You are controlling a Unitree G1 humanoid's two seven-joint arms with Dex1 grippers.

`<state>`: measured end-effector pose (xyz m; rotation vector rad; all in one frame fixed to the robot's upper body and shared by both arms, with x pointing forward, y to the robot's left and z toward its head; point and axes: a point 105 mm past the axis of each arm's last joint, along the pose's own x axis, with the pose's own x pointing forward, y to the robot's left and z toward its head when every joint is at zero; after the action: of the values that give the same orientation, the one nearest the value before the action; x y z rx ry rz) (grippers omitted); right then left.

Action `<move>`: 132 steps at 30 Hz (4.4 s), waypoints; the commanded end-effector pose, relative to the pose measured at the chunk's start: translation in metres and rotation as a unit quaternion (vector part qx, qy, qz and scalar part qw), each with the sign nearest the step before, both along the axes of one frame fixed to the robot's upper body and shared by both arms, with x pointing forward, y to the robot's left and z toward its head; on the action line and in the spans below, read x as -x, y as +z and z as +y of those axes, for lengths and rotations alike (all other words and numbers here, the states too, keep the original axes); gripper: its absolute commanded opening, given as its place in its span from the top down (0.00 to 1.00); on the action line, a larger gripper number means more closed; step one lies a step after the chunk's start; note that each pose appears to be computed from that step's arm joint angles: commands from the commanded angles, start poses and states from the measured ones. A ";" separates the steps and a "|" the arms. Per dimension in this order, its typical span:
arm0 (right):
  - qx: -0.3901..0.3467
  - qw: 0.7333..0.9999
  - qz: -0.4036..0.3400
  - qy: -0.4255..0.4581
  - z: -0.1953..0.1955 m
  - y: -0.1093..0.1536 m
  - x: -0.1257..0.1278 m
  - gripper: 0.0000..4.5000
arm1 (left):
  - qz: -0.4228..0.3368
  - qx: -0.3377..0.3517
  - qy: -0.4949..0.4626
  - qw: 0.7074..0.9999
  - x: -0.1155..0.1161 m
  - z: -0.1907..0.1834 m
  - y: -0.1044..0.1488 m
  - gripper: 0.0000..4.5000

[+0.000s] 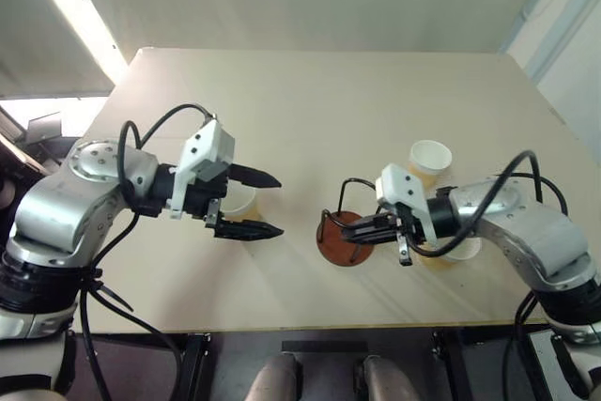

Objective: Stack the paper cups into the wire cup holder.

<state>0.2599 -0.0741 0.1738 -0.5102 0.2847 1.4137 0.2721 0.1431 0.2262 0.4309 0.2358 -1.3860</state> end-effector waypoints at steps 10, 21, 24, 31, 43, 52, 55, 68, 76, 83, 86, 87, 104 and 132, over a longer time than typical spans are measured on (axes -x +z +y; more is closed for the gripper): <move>0.039 0.999 -0.028 -0.019 -0.017 0.000 -0.004 0.26 | -0.009 -0.002 -0.002 1.000 0.004 0.002 0.003 0.00; 0.053 0.996 -0.065 -0.035 -0.054 0.083 -0.007 0.26 | -0.018 -0.010 -0.014 1.000 0.000 0.004 0.003 0.00; 0.077 0.984 -0.130 -0.091 -0.072 0.097 -0.039 0.26 | -0.027 -0.008 -0.017 0.999 -0.002 0.002 0.004 0.00; 0.166 0.963 -0.185 -0.099 -0.092 0.082 -0.081 0.26 | -0.044 0.009 -0.035 0.998 0.001 -0.004 0.011 0.00; 0.259 0.945 -0.175 -0.094 -0.117 0.043 -0.116 0.26 | -0.047 0.007 -0.022 0.999 0.005 0.002 0.010 0.00; 0.285 0.939 -0.169 -0.096 -0.129 0.032 -0.124 0.26 | -0.047 0.009 -0.021 0.999 0.006 0.001 0.010 0.00; 0.284 0.940 -0.166 -0.090 -0.127 0.030 -0.122 0.29 | -0.046 0.008 -0.023 0.999 0.007 -0.001 0.010 0.00; 0.241 0.953 -0.169 -0.065 -0.116 0.055 -0.103 0.99 | -0.050 0.012 -0.023 0.998 0.004 0.001 0.011 0.00; 0.176 0.966 -0.187 -0.006 -0.087 0.122 -0.045 0.99 | -0.053 0.028 -0.021 0.998 0.002 0.003 0.017 0.00; 0.162 0.963 -0.200 0.085 -0.041 0.137 0.006 0.99 | -0.050 0.031 -0.028 0.998 -0.001 0.001 0.017 0.00; 0.161 0.960 -0.205 0.102 -0.030 0.135 0.012 0.99 | -0.051 0.033 -0.032 0.998 -0.002 -0.002 0.016 0.00; 0.165 0.958 -0.208 0.107 -0.028 0.133 0.013 0.99 | -0.051 0.033 -0.033 0.998 -0.003 -0.003 0.016 0.00; 0.183 0.950 -0.207 0.146 -0.013 0.099 0.008 0.99 | -0.053 0.031 -0.030 0.998 -0.001 -0.002 0.015 0.00; -0.063 0.993 -0.104 -0.014 -0.030 0.157 -0.012 0.33 | -0.173 -0.130 -0.006 0.976 0.007 0.006 0.015 0.00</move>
<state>0.2820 -0.1000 0.3121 -0.6087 0.0813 1.3207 0.2720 0.1509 0.2382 0.7951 0.1437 -1.2642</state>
